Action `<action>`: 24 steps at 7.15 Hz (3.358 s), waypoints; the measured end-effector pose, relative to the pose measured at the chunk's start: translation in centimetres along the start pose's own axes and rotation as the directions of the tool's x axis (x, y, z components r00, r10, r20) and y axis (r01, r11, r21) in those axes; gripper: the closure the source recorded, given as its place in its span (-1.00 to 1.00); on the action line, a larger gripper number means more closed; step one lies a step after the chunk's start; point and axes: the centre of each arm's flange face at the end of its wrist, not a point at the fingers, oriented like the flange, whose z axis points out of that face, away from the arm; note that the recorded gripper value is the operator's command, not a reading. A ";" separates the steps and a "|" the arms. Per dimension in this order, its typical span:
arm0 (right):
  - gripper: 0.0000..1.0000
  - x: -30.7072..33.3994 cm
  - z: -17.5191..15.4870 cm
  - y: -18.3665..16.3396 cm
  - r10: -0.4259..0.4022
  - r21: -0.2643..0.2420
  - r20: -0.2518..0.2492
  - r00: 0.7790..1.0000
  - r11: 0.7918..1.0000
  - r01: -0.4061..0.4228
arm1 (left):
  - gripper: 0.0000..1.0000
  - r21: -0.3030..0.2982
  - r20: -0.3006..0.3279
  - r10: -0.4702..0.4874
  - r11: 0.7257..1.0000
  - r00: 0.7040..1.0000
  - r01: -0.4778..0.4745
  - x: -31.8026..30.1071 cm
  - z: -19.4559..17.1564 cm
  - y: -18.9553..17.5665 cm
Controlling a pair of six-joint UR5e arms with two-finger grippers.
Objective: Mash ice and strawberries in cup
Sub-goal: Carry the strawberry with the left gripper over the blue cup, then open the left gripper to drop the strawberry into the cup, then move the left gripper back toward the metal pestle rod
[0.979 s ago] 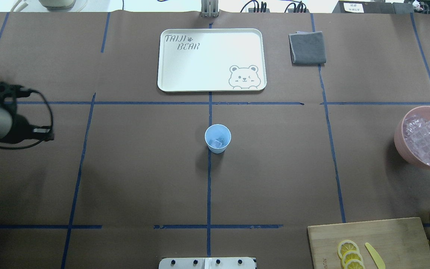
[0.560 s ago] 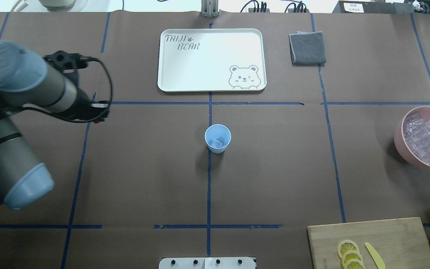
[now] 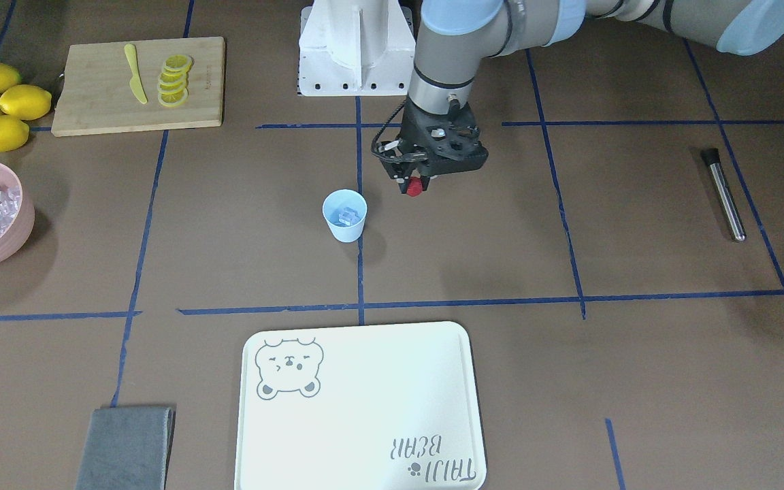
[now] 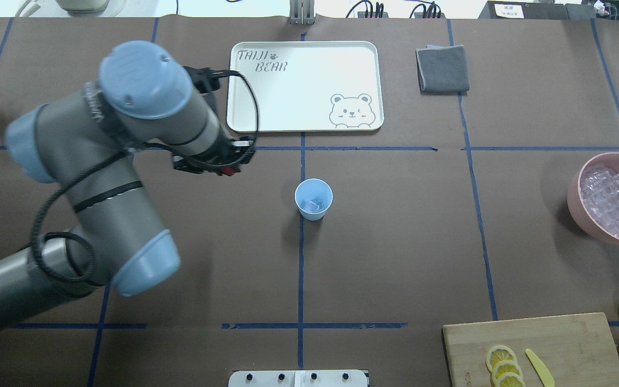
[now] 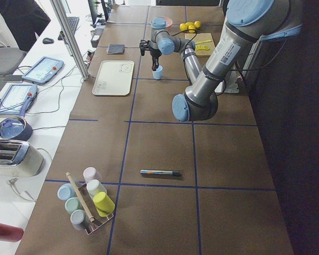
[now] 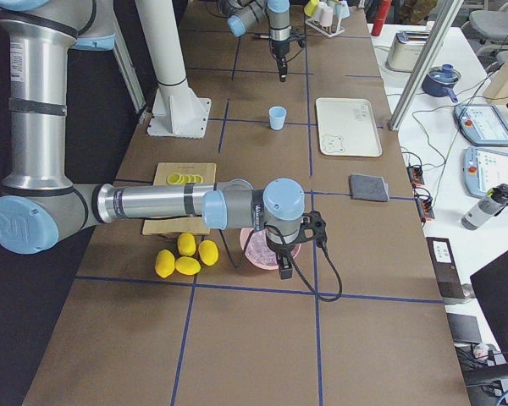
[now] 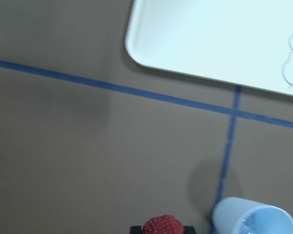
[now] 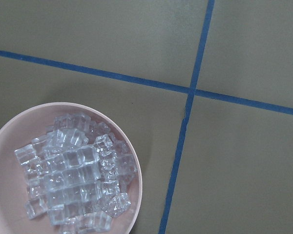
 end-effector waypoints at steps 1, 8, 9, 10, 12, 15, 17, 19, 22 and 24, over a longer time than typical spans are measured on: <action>-0.98 0.1 0.1 0.3 0.003 0.001 0.004 1.000 1.000 -0.003 | 0.97 -0.016 -0.011 -0.007 1.000 1.000 0.007 2.4 0.3 1.2; -0.99 -0.8 -1.0 -0.6 0.003 0.027 -0.010 1.000 1.000 -0.003 | 0.72 -0.051 0.016 0.000 0.999 1.000 0.001 8.2 5.3 2.3; -0.99 -0.8 -1.0 -0.6 0.003 0.028 -0.011 1.000 1.000 -0.003 | 0.28 -0.054 0.018 0.003 0.999 1.000 -0.002 8.1 5.5 2.5; -0.99 -0.8 -1.0 -0.7 0.004 0.028 -0.012 1.000 1.000 -0.004 | -0.53 -0.056 0.020 0.009 0.998 1.000 -0.008 8.1 5.7 2.7; -0.99 -0.8 -1.0 -0.8 0.006 0.028 -0.012 1.000 1.000 -0.006 | -1.00 -0.057 0.020 0.025 0.998 0.999 -0.024 8.0 5.7 2.7; -0.99 -0.7 -0.9 -0.7 0.009 0.026 -0.012 1.000 1.000 -0.009 | -1.00 -0.055 0.017 0.029 0.998 0.999 -0.028 7.8 5.7 2.6; -0.99 -0.6 -0.8 -0.7 0.012 0.024 -0.011 1.000 1.000 -0.012 | -1.00 -0.039 0.018 0.053 0.998 0.998 -0.052 6.2 4.9 1.2; -0.99 -0.5 -0.7 -0.7 0.014 0.022 -0.011 1.000 1.000 -0.014 | -1.00 -0.007 0.062 0.146 0.989 0.987 -0.145 -2.1 2.2 -1.7; -0.99 -0.4 -0.6 -0.6 0.018 0.020 -0.011 1.000 1.000 -0.017 | -1.00 0.016 0.169 0.279 0.958 0.945 -0.286 -18.2 -3.1 -4.5; -0.99 -0.4 -0.6 -0.6 0.018 0.020 -0.011 1.000 1.000 -0.018 | -1.00 -0.011 0.205 0.264 0.964 0.943 -0.267 -27.9 -5.8 -5.9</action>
